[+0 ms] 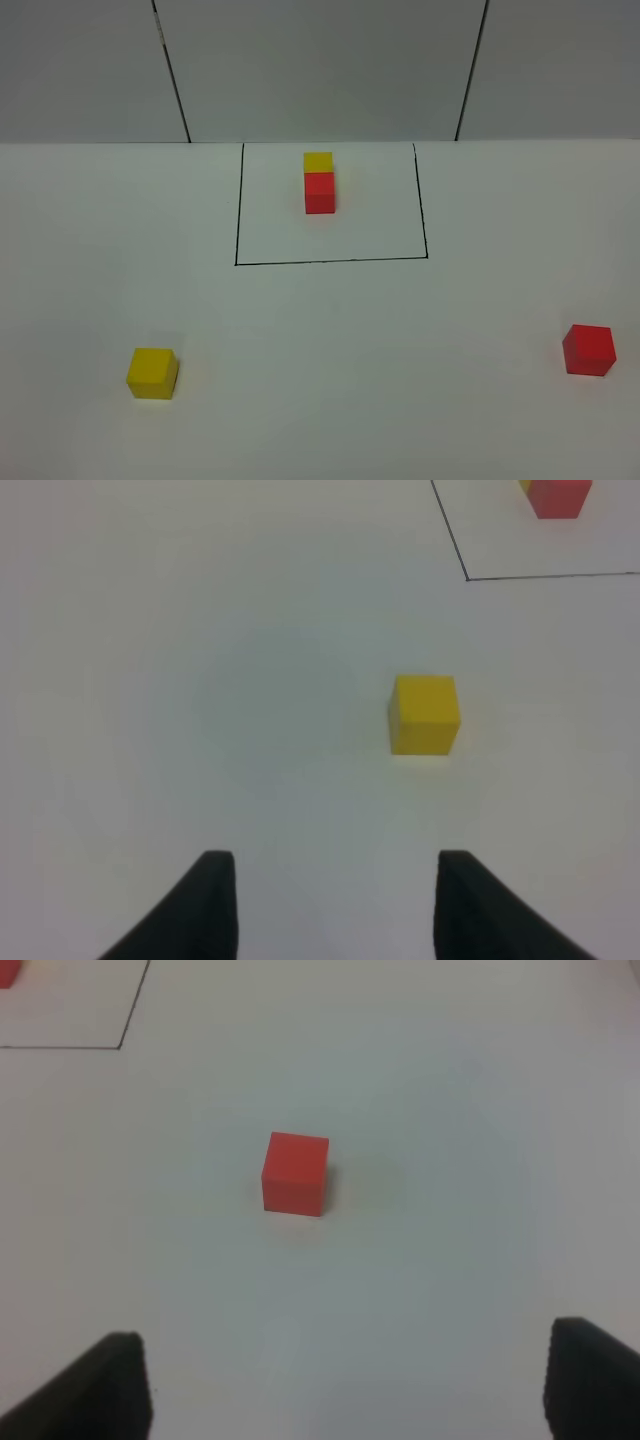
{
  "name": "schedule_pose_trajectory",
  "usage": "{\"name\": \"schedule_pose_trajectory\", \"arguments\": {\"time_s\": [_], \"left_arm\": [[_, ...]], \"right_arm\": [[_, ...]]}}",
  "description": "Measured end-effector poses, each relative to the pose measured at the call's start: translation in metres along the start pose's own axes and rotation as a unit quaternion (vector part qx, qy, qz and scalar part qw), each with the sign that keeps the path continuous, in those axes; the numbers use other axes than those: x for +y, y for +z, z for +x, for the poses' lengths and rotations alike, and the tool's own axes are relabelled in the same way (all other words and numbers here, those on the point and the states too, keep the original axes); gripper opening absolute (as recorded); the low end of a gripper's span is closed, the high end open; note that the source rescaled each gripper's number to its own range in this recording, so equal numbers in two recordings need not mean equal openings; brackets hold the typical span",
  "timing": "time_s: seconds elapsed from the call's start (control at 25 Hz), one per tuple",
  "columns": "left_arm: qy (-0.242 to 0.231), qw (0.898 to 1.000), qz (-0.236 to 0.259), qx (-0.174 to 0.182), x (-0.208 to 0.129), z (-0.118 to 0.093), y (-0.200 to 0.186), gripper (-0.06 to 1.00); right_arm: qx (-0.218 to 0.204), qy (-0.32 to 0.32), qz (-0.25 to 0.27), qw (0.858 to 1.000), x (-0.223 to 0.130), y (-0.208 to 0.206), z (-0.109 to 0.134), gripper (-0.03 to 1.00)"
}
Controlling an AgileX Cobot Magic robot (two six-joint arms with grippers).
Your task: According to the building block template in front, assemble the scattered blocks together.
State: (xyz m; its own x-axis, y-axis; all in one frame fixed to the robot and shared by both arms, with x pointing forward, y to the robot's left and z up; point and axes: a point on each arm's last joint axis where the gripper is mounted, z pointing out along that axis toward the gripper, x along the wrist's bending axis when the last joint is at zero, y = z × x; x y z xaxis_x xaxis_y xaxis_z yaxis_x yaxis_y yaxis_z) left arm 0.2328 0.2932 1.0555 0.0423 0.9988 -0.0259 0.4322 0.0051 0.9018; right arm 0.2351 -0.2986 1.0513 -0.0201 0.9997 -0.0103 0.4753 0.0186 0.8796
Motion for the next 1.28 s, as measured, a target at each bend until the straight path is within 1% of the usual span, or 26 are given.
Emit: {"name": "schedule_pose_trajectory", "arguments": {"time_s": [0.16,0.2,0.28,0.32,0.4,0.48,0.52,0.56,0.6,0.68,0.72,0.8,0.84,0.92,0.96,1.04,1.08,1.16,1.24,1.28], "left_arm": [[0.000,1.000,0.000,0.000,0.000,0.000,0.000,0.04],[0.000,1.000,0.000,0.000,0.000,0.000,0.000,0.07],[0.000,1.000,-0.001,0.000,0.000,0.000,0.000,0.18],[-0.001,1.000,-0.005,-0.001,0.001,0.000,0.000,0.27],[-0.003,1.000,-0.014,-0.004,0.007,-0.001,-0.001,0.51],[-0.008,1.000,-0.009,-0.010,0.016,-0.001,0.002,0.80],[-0.013,1.000,0.001,-0.014,0.021,-0.002,0.006,0.91],[-0.016,1.000,0.012,-0.016,0.026,-0.002,0.010,0.96],[-0.019,0.999,0.032,-0.017,0.032,-0.001,0.017,0.99],[-0.029,0.996,0.077,-0.022,0.043,-0.001,0.035,1.00],[-0.037,0.993,0.105,-0.027,0.049,0.000,0.046,1.00],[-0.057,0.984,0.163,-0.040,0.061,-0.001,0.072,1.00],[-0.063,0.980,0.184,-0.045,0.068,-0.001,0.083,1.00],[-0.076,0.967,0.238,-0.058,0.077,-0.001,0.114,1.00],[-0.078,0.962,0.255,-0.065,0.082,-0.001,0.126,1.00],[-0.085,0.947,0.299,-0.074,0.087,0.000,0.156,0.99],[-0.089,0.941,0.318,-0.077,0.089,0.000,0.170,0.99],[-0.087,0.934,0.339,-0.078,0.091,0.000,0.194,0.98],[-0.077,0.928,0.356,-0.078,0.089,-0.004,0.218,0.98],[-0.070,0.927,0.358,-0.082,0.089,-0.008,0.228,0.98]], "right_arm": [[0.000,0.000,0.000,1.000,0.000,0.000,0.000,0.64],[0.000,0.000,0.000,1.000,0.000,0.000,0.000,0.64],[0.000,0.000,0.000,1.000,0.000,0.000,0.000,0.64],[0.000,0.000,0.000,1.000,0.000,0.000,0.000,0.64],[0.000,0.000,0.000,1.000,0.000,0.000,0.000,0.64],[0.000,0.000,0.000,1.000,0.000,0.000,0.000,0.64],[0.000,0.000,0.000,1.000,0.000,0.000,0.000,0.64],[0.000,0.000,0.000,1.000,0.000,0.000,0.000,0.64],[0.000,0.000,0.000,1.000,0.000,0.000,0.000,0.64],[0.000,0.000,0.000,1.000,0.000,0.000,0.000,0.64],[0.000,0.000,0.000,1.000,0.000,0.000,0.000,0.64],[0.000,0.000,0.000,1.000,0.000,0.000,0.000,0.64],[0.000,0.000,0.000,1.000,0.000,0.000,0.000,0.64],[0.000,0.000,0.000,1.000,0.000,0.000,0.000,0.64],[0.000,0.000,0.000,1.000,0.000,0.000,0.000,0.64],[0.000,0.000,0.000,1.000,0.000,0.000,0.000,0.64],[0.000,0.000,0.000,1.000,0.000,0.000,0.000,0.64],[0.000,0.000,0.000,1.000,0.000,0.000,0.000,0.64],[0.000,0.000,0.000,1.000,0.000,0.000,0.000,0.64],[0.000,0.000,0.000,1.000,0.000,0.000,0.000,0.64]]}}
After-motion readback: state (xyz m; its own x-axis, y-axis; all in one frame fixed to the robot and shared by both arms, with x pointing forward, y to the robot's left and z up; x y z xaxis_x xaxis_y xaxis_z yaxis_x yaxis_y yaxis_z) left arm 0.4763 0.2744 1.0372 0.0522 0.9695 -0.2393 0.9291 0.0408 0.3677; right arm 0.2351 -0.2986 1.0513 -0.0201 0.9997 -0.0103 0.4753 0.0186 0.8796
